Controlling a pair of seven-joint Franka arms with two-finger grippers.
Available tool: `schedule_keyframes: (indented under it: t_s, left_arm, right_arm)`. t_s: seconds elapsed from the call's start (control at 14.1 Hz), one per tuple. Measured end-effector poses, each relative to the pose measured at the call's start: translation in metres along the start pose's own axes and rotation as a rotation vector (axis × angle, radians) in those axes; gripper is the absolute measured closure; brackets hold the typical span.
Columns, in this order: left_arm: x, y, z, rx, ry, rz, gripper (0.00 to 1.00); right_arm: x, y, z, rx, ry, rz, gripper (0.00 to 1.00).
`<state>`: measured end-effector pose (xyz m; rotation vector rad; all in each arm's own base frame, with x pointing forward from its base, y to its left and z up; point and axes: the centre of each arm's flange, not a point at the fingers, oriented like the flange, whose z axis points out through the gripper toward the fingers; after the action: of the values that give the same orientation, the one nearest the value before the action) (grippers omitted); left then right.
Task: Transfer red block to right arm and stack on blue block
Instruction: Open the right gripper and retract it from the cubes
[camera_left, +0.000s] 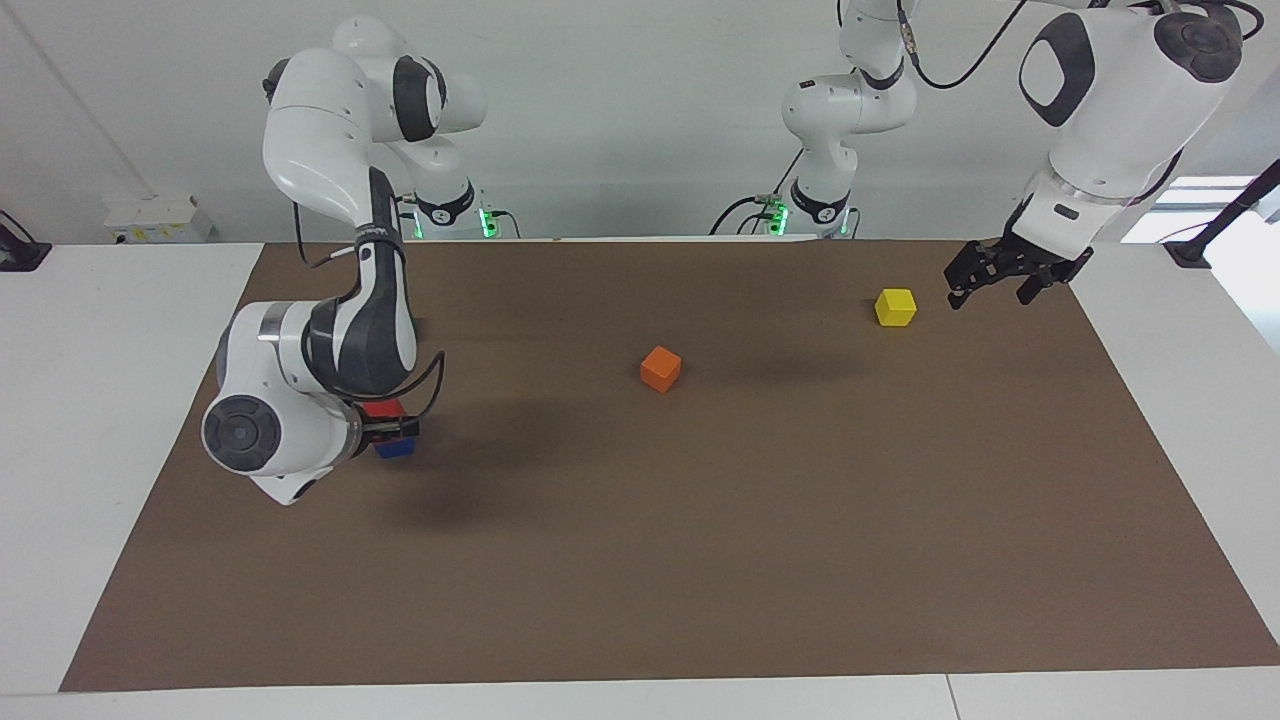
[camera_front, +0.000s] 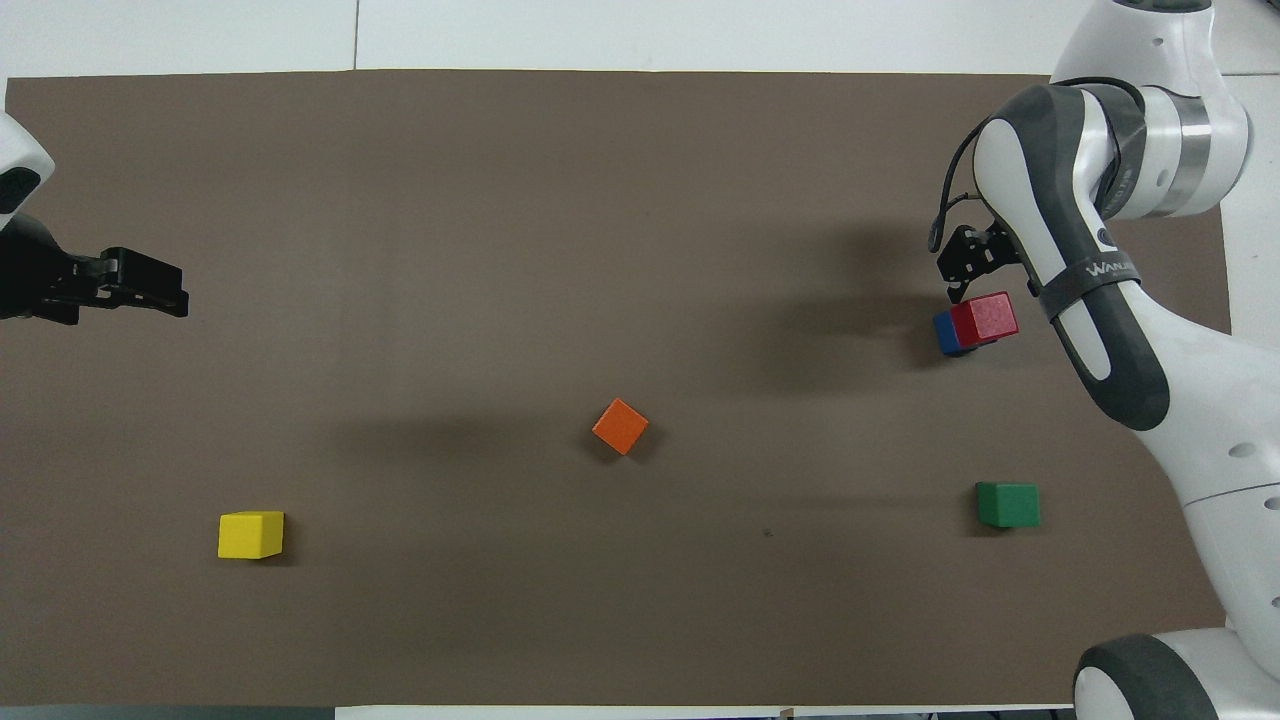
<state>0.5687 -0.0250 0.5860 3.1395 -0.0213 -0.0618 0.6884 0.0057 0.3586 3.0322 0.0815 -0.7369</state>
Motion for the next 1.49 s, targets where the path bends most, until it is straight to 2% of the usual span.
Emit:
schedule_keyframes:
  t_s: [0.43,0.71,0.85,0.99,1.21,1.49]
  left_arm:
    - [0.0,0.0,0.0,0.0,0.0,0.0,0.0]
    - [0.0,0.0,0.0,0.0,0.0,0.0,0.0]
    - [0.0,0.0,0.0,0.0,0.0,0.0,0.0]
    - [0.0,0.0,0.0,0.0,0.0,0.0,0.0]
    - [0.0,0.0,0.0,0.0,0.0,0.0,0.0]
    - [0.0,0.0,0.0,0.0,0.0,0.0,0.0]
  right_arm:
    - [-0.044,-0.004,-0.069,0.002,0.119,-0.008,0.0]
    - [-0.097,-0.003,-0.132,0.004,0.239,-0.008,0.0]
    - [-0.127,-0.003,-0.153,0.008,0.271,-0.01,0.0]
    - [-0.16,-0.01,-0.157,0.012,0.275,-0.023,0.0]
    - [-0.205,-0.013,-0.147,0.023,0.316,-0.034,0.0]
    - [-0.224,0.008,-0.139,0.037,0.344,-0.005,0.0]
